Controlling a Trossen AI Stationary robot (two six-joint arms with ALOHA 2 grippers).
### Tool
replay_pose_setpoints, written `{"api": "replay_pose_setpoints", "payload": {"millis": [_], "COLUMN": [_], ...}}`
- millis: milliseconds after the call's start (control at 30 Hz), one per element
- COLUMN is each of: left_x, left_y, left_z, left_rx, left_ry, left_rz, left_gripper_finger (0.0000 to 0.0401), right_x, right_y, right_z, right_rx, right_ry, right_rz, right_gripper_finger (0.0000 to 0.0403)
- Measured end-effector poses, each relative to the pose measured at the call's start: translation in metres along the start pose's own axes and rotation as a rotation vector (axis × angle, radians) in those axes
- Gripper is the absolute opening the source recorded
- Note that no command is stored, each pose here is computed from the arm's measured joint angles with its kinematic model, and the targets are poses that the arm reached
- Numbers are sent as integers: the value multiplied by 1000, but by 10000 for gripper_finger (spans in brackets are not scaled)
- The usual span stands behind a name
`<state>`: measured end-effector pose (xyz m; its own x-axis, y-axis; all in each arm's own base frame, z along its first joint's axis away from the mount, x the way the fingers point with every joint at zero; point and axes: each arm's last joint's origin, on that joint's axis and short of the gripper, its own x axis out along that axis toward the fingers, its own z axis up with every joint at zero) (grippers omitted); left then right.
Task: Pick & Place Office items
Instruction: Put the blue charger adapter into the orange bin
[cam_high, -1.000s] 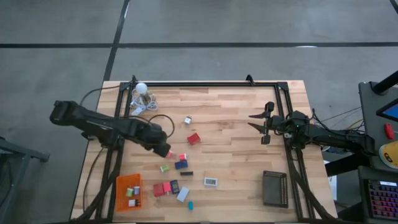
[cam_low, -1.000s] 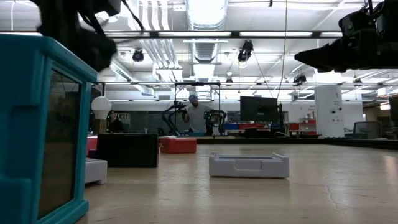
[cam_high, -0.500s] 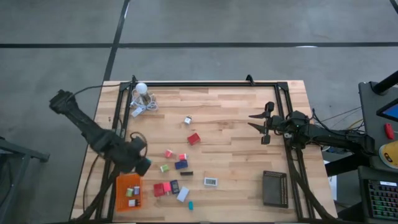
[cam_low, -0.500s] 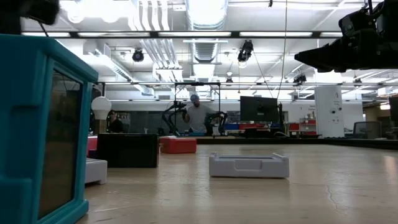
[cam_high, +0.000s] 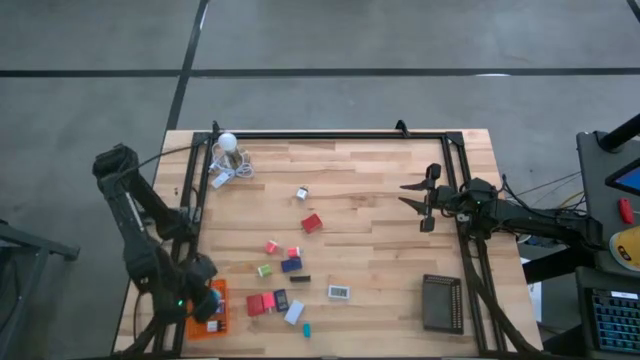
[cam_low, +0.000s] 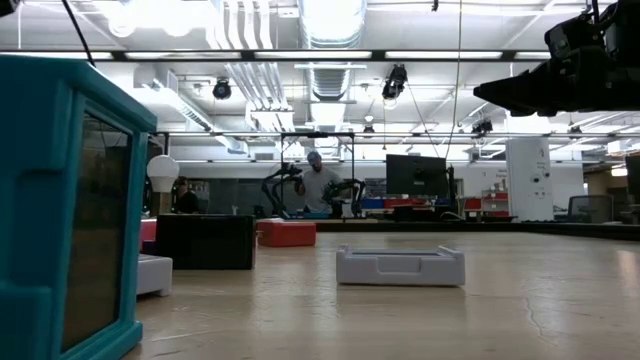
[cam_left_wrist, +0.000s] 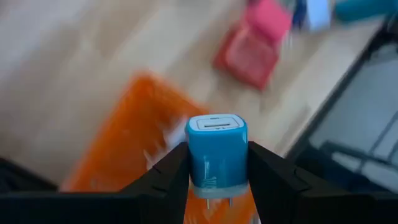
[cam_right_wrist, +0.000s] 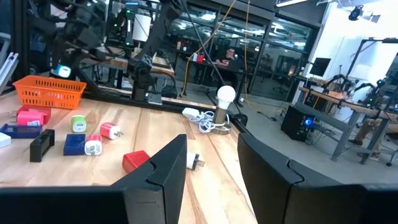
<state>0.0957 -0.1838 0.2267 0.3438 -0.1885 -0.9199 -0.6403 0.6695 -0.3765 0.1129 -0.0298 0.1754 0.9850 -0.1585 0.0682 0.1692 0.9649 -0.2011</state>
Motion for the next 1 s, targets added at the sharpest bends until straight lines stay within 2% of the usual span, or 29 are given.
{"api": "replay_pose_setpoints", "payload": {"millis": [200, 400, 600, 1000], "left_x": [15, 31, 47, 52], "left_y": [-2, -1, 0, 1], "left_z": [-20, -28, -34, -34], "left_rx": [-1, -4, 10, 29], "left_ry": [60, 148, 166, 146], "left_rz": [64, 175, 264, 271], "left_gripper_finger": [143, 143, 143, 143], "right_x": [0, 0, 0, 0], "right_y": [0, 0, 0, 0], "right_z": [0, 0, 0, 0], "right_rx": [0, 0, 0, 0], "right_ry": [0, 0, 0, 0], "right_rz": [0, 0, 0, 0], "right_gripper_finger": [139, 139, 139, 139]}}
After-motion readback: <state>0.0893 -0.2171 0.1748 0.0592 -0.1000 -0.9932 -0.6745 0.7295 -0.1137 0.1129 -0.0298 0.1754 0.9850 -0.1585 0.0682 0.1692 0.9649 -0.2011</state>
